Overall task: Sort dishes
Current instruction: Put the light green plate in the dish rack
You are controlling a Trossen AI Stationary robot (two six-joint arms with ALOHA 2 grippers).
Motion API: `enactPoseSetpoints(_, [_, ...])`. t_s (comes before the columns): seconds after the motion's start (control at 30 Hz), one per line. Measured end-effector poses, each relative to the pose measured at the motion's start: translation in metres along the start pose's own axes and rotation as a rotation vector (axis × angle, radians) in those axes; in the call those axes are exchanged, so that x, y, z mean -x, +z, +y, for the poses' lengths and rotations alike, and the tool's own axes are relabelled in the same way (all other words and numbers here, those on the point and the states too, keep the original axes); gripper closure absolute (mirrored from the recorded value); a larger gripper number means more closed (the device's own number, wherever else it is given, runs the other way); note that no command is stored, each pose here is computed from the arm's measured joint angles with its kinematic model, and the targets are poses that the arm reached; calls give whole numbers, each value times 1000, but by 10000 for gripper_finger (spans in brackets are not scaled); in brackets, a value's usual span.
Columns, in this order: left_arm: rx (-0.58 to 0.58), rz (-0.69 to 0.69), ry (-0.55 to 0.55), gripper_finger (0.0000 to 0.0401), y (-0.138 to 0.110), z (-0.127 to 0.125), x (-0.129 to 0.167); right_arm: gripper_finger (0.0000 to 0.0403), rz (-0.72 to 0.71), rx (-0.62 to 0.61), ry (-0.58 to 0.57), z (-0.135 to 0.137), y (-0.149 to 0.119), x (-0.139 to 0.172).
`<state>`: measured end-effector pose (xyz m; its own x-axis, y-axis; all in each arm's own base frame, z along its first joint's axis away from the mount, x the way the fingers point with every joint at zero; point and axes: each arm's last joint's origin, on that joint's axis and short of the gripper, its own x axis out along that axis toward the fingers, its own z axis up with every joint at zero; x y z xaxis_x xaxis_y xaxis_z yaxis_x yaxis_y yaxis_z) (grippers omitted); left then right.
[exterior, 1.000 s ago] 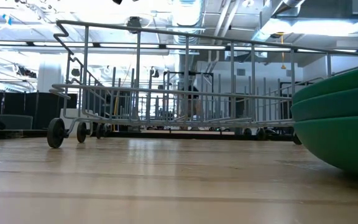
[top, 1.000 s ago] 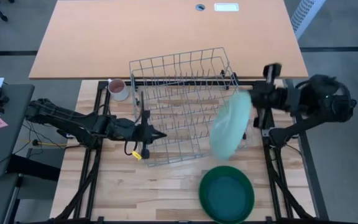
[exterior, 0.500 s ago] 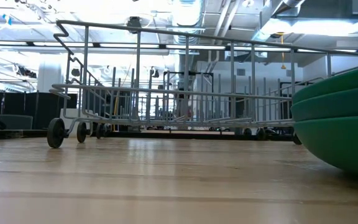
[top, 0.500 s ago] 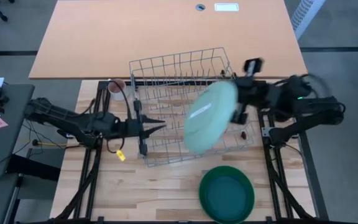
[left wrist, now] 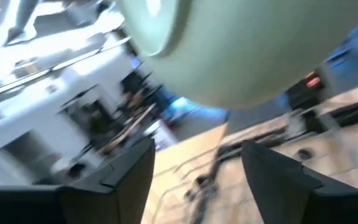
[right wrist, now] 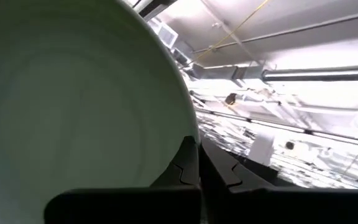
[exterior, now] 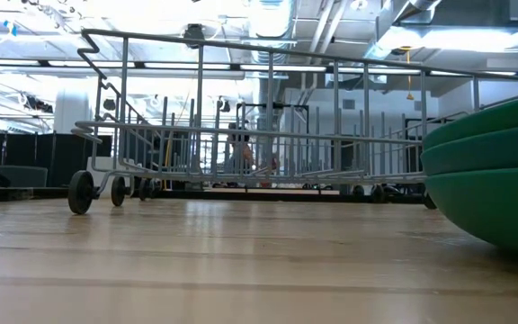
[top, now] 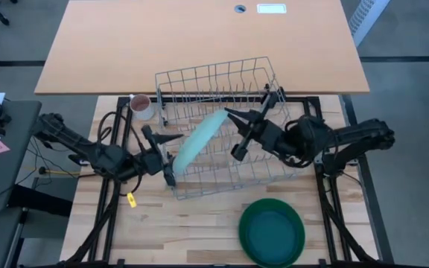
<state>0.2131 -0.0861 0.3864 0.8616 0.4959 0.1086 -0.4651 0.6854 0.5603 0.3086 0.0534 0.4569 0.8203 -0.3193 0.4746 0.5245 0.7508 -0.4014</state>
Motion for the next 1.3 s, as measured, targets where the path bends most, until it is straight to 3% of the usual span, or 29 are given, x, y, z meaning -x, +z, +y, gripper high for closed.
enactPoseSetpoints(0.37, [60,10,-5,141,4,-5,11,403,38,75,-85,-2,11,7])
enactPoseSetpoints(0.6, [79,-2,-20,141,6,-6,14,403,159,173,-135,-1,5,7])
enactPoseSetpoints(0.9, [256,-127,-93,141,14,-4,15,403,209,224,-140,5,-2,4])
enactPoseSetpoints(1.3, [366,-138,-24,149,17,5,12,403,255,244,-167,14,-14,-1])
